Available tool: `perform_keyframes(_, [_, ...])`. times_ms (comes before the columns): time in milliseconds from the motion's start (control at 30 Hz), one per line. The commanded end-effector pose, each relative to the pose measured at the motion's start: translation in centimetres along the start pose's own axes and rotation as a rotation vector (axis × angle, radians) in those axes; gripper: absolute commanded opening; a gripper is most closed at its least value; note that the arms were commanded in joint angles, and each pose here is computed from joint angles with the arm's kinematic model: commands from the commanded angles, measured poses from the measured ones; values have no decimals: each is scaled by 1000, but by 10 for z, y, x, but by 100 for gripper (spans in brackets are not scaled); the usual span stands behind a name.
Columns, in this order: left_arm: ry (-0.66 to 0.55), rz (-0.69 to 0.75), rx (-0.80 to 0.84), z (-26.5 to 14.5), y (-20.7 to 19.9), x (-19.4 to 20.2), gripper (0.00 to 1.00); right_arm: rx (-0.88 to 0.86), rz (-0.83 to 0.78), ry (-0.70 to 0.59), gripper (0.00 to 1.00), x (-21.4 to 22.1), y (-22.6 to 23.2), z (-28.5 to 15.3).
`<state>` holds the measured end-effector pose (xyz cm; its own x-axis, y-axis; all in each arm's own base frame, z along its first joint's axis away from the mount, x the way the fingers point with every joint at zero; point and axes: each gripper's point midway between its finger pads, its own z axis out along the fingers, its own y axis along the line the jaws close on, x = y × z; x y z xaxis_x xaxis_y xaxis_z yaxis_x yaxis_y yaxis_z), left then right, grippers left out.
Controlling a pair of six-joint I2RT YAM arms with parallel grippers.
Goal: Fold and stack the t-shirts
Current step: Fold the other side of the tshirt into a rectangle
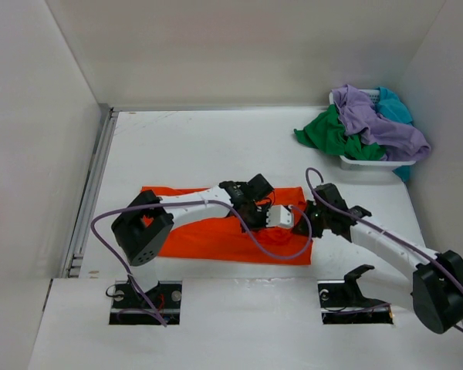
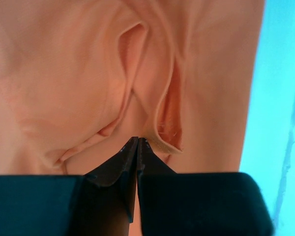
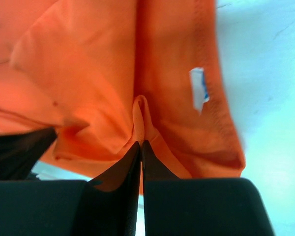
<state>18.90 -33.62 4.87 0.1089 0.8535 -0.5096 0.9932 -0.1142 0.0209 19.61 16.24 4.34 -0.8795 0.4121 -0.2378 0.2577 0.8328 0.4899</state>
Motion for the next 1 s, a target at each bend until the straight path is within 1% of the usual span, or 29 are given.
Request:
perform_keyframes(0, [-55,7,-49,-17,12,-8,1,-46,-9,-25,6,-3,17,-17])
perform_keyframes(167, [-63,11,-90,-28,25,-14,0,-68,-5,-30,6,-1,22,-27])
perform_keyframes(300, [-61,-1,-119,-34,39,-8,0,-91,-17,-35,6,-6,31,-32])
perform_keyframes(533, [-61,-19,-115,-43,36,-2,0,-96,-21,-23,8,-2,32,-38])
perform_keyframes(633, [-53,-32,-134,-39,45,5,1,-99,-11,-34,10,-10,31,-35])
perform_keyframes(733, [-51,-50,-172,-38,59,9,6,-98,-10,-41,19,-23,32,-25])
perform_keyframes(833, [-85,-31,-189,-50,63,-5,19,-106,-18,-63,27,-36,39,-19])
perform_keyframes(867, [-92,-25,-183,-54,60,-10,22,-109,-14,-71,28,-41,40,-17])
perform_keyframes(933, [-100,-17,-130,-63,49,-20,33,-106,-11,-79,29,-48,41,-13])
perform_keyframes(967, [-102,-16,-98,-66,42,-24,40,-106,-12,-82,29,-50,42,-12])
